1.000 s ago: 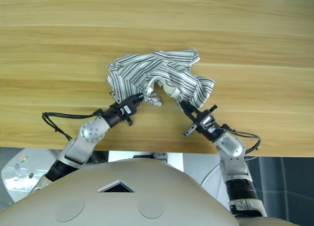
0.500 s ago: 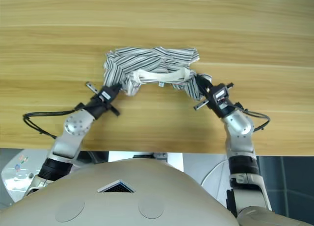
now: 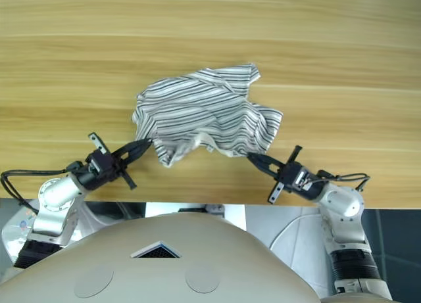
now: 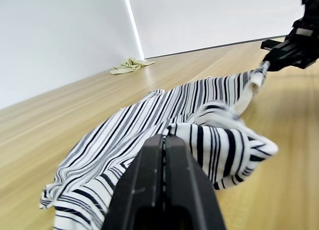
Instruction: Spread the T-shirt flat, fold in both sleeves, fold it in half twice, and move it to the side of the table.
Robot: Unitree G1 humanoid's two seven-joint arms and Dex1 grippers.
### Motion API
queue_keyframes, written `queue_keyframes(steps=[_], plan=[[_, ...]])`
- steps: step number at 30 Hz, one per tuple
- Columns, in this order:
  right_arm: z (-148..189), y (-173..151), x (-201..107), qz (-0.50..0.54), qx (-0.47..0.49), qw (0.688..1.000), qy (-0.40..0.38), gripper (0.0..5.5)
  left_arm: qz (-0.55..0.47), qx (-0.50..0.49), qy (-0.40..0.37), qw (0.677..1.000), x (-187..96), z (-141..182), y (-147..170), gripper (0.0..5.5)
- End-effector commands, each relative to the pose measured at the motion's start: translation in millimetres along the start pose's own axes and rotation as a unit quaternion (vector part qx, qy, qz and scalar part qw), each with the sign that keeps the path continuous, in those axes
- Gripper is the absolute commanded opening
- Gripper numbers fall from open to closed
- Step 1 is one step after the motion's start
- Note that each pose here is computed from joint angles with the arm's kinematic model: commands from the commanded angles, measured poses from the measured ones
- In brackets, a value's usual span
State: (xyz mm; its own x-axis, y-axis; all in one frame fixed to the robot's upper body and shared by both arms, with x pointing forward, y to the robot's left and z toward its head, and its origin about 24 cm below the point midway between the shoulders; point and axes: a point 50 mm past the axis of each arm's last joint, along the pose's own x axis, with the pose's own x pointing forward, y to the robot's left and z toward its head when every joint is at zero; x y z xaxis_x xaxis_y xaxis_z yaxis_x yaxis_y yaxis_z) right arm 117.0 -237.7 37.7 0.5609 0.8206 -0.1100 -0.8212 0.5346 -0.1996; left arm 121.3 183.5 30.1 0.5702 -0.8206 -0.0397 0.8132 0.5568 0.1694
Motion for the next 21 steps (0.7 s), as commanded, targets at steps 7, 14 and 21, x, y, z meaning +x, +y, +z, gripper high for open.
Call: queue_keyframes(steps=[7, 14, 21], plan=[[11, -83, 41, -0.074, -0.019, 0.996, -0.054, 0.00, 0.071, 0.102, 0.109, 0.986, -8, -27, 89, 0.03], [188, -279, 168, -0.553, -0.173, 0.815, -0.022, 0.00, 0.454, 0.094, -0.046, 0.885, 156, 177, 287, 0.03], [314, -254, 148, -0.562, -0.177, 0.695, -0.412, 0.00, 0.394, 0.091, -0.429, 0.808, 141, 317, 269, 0.03]])
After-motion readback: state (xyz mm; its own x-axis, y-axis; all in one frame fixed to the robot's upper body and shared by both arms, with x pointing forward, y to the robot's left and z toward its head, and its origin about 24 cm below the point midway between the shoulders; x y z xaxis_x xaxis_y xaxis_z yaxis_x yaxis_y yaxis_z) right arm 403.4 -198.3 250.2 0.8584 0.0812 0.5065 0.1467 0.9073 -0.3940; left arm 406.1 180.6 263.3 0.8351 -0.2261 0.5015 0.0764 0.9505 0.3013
